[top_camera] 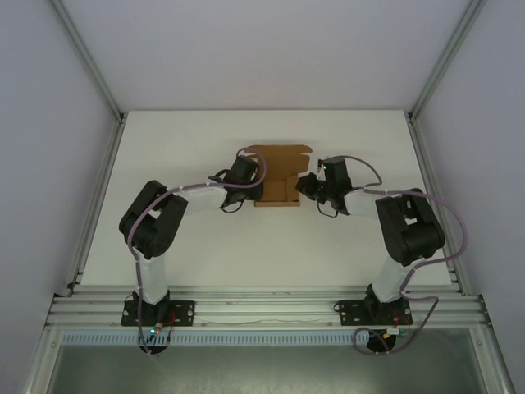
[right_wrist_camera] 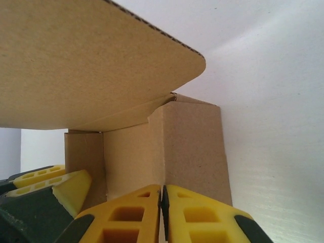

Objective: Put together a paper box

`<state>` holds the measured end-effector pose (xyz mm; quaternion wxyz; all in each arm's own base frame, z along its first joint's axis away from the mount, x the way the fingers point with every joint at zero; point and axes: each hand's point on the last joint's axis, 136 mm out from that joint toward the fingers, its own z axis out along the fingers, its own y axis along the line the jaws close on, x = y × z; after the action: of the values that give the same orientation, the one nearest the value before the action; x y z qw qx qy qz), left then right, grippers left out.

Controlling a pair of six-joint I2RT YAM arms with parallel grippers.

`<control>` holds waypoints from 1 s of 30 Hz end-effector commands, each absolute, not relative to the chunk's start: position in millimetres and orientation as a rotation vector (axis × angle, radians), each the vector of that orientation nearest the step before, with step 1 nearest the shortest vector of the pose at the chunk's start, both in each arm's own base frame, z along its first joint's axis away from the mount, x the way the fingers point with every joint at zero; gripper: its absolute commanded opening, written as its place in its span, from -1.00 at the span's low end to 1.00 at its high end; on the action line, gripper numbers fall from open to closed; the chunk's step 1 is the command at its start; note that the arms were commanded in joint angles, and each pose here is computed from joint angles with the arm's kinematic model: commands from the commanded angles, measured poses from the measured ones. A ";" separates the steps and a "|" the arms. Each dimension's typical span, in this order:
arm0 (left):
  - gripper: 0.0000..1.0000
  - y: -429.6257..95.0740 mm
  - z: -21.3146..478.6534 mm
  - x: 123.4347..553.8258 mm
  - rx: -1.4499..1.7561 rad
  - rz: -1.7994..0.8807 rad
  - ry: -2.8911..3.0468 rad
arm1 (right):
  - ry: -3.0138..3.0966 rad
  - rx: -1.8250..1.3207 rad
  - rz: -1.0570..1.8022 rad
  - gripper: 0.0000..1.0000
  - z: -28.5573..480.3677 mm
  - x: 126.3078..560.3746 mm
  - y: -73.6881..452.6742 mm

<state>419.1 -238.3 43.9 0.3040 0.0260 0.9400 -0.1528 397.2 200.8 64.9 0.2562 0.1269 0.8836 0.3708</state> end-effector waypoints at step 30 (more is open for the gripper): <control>-0.52 -243.3 45.6 416.8 0.101 -0.387 2.500 | 2.795 0.442 0.511 -0.63 -19.8 363.1 164.3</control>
<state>420.9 -235.7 44.9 0.3074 0.0229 0.9402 -0.1448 413.7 201.3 53.1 0.2395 0.1178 0.9148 0.3031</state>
